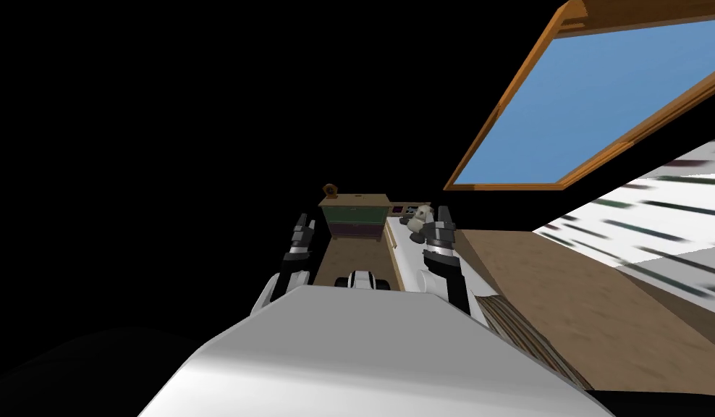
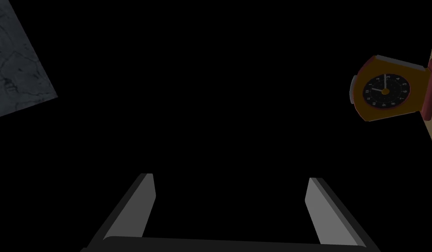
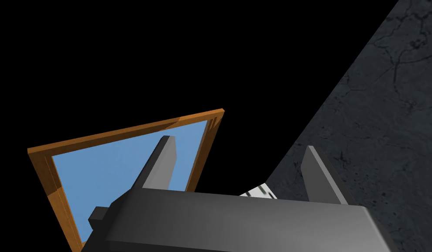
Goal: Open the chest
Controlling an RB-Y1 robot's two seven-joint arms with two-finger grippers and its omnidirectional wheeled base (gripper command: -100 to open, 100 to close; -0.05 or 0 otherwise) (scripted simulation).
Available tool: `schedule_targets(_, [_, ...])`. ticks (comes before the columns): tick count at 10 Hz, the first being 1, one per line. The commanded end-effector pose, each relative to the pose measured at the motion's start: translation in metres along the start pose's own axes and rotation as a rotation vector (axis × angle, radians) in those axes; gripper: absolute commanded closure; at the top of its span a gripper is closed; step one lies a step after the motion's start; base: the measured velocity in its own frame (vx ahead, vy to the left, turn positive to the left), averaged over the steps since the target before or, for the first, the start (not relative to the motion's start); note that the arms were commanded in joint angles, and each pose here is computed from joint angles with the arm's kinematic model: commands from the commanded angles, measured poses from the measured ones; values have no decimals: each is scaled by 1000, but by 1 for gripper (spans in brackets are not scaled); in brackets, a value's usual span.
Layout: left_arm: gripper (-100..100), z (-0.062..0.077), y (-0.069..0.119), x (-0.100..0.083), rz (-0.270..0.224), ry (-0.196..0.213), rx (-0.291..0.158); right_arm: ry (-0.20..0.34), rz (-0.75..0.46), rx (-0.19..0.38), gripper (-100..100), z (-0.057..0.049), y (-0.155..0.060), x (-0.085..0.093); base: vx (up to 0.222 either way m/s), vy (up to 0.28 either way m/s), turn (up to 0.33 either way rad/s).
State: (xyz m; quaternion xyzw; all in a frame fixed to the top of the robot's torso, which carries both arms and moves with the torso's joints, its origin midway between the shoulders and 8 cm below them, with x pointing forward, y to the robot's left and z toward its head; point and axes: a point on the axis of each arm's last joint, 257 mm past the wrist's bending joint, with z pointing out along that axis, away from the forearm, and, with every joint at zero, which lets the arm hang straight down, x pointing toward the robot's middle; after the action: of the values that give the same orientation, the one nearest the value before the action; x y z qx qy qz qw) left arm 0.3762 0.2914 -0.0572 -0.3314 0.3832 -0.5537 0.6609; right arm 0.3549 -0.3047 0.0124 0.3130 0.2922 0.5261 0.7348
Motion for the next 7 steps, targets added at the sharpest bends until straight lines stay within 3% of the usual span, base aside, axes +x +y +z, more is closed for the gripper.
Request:
schedule_targets(1, [-100,-12,24,4,10,27,-32,0,0,0,0,0,0,0,192,70,25])
schedule_targets(7, [-100,-37,69,11,19,59,-95,0,0,0,0,0,0,0,144,48,23])
